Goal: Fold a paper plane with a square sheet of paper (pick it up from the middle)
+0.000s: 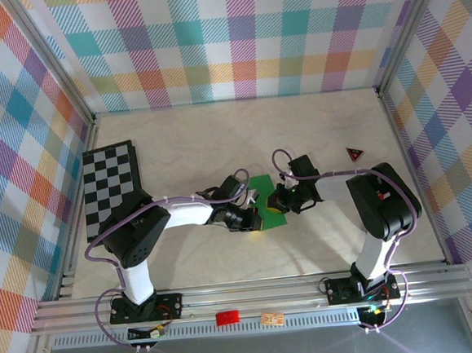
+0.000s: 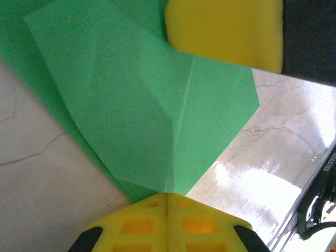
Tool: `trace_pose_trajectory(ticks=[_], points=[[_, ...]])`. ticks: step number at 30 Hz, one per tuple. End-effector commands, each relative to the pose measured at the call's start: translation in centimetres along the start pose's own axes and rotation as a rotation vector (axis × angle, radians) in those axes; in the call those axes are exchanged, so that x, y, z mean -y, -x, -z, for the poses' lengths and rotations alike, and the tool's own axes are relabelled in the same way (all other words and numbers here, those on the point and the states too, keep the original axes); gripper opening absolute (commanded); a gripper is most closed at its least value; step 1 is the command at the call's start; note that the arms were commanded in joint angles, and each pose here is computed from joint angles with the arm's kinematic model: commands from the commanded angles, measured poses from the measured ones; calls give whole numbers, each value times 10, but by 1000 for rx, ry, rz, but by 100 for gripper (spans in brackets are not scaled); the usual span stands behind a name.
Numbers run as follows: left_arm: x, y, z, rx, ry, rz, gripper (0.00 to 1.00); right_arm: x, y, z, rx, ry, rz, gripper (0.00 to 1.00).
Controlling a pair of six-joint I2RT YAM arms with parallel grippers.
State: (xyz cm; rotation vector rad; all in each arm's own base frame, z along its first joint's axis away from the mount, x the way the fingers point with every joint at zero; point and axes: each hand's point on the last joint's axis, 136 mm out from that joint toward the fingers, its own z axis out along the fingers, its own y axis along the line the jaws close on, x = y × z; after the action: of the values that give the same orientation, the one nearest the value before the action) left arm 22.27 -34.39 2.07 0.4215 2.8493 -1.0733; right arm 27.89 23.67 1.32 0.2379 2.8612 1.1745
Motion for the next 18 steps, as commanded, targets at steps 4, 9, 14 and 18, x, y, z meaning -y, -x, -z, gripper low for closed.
trace_pose_trajectory(ticks=[4, 9, 14, 18], points=[[-15, -29, 6, -95, 80, 5, 8, 55, -22, -10, -54, -193, -93, 1], [-13, -33, 9, -102, 85, -23, 8, 55, -22, -10, -54, -195, -92, 1], [4, -21, 21, -40, 46, -58, 6, 54, -22, -10, -54, -192, -92, 1], [24, 3, 36, 85, -8, -60, 6, 54, -23, -9, -56, -193, -90, 1]])
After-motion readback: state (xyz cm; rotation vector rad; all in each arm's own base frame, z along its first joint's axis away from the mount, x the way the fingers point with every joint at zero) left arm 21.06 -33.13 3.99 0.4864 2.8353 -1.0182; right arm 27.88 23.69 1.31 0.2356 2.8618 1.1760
